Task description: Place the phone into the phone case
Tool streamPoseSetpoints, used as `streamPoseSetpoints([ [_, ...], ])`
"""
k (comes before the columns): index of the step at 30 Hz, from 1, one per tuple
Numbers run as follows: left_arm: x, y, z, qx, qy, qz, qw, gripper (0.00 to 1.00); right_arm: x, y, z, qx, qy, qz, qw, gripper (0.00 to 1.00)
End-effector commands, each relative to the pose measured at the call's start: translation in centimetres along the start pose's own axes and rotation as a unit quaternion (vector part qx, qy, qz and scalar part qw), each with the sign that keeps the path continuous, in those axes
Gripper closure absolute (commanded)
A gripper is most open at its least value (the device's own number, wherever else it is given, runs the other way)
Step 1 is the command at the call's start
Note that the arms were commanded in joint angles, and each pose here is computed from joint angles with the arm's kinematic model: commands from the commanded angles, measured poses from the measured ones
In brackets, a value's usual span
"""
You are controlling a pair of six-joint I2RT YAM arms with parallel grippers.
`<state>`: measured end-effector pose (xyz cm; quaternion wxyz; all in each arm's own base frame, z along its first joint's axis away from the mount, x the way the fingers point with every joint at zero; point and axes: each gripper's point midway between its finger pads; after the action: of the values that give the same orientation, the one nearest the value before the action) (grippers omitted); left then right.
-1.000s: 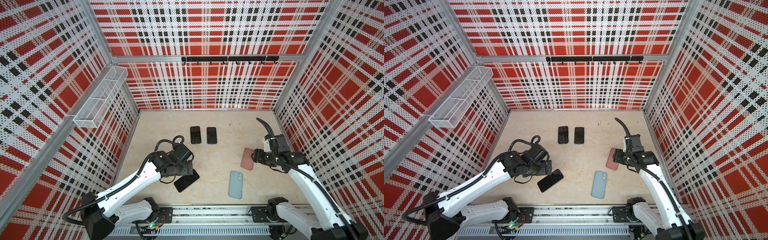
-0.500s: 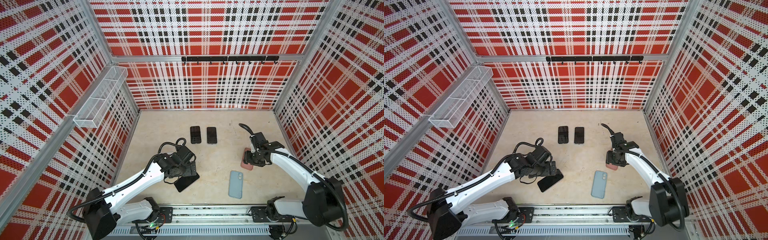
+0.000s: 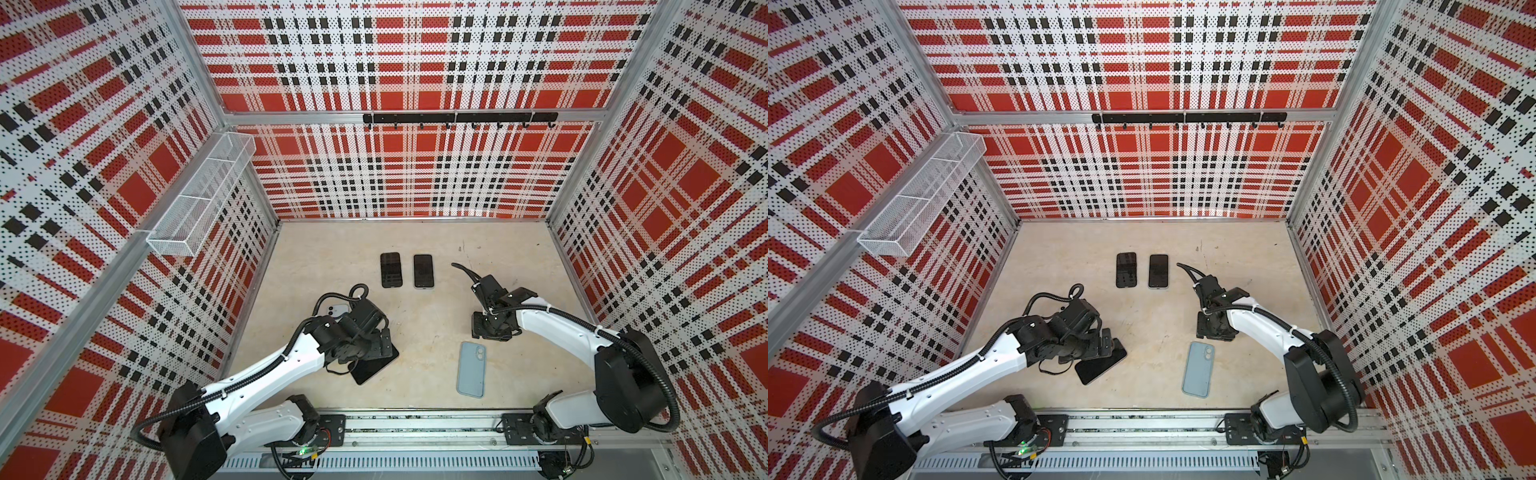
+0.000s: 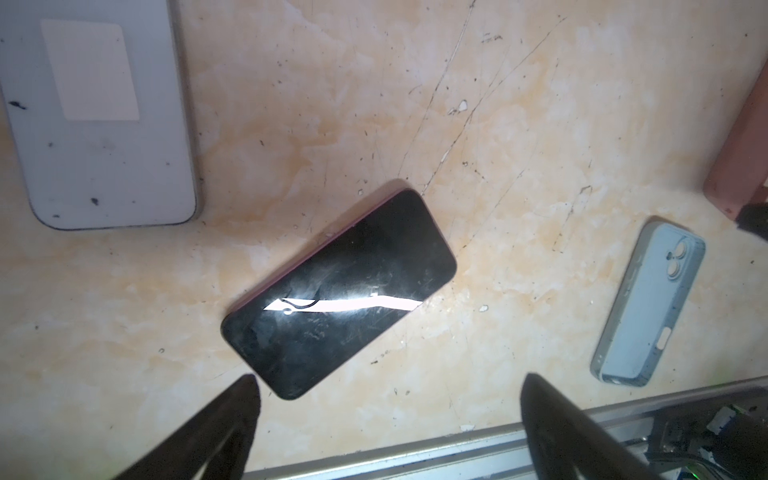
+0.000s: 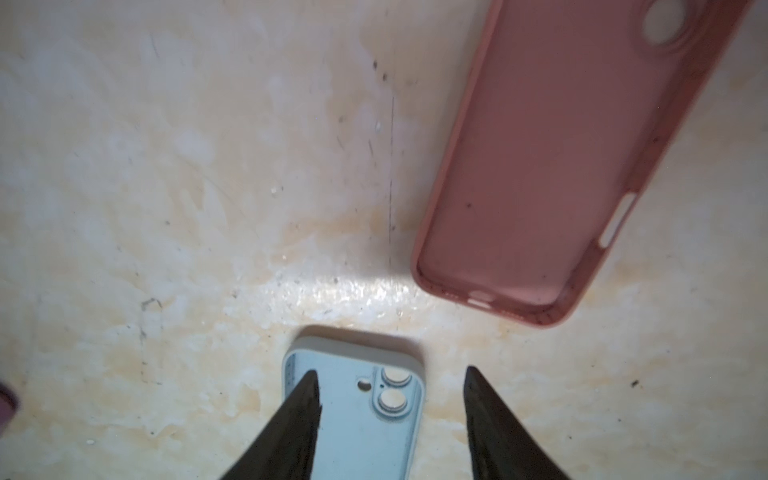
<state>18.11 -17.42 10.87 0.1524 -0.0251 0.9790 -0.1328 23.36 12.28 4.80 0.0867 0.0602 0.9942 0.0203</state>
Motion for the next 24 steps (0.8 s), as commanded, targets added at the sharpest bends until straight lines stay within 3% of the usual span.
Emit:
streamPoseSetpoints([
  [1, -0.4, -0.6, 0.0, 0.009, -0.009, -0.004, 1.000, 0.01, 1.6, -0.8, 0.6, 0.027, 0.000, 0.020, 0.999, 0.44],
  [8, 0.0, 0.0, 0.0, 0.008, -0.013, -0.007, 1.000, 0.01, 4.2, -1.4, 0.9, 0.031, 0.005, 0.029, 0.999, 0.46],
  [16, -0.1, 0.0, 0.1, 0.008, -0.015, -0.007, 1.000, 0.01, 6.1, -0.7, 2.1, 0.010, 0.021, 0.030, 0.999, 0.60],
  [24, -0.3, 0.0, 0.1, 0.007, -0.016, -0.007, 1.000, 0.01, 5.9, 0.3, 2.5, 0.005, 0.020, 0.025, 0.999, 0.88],
])
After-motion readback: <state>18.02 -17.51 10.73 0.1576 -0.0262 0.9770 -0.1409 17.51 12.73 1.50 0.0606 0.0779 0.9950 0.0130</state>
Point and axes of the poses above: each gripper's point midway between its finger pads, its own z axis out along the fingers, its own y axis along the line the jaws close on, x = y × z, and after that the axes turned 2 degrees about z, right-handed
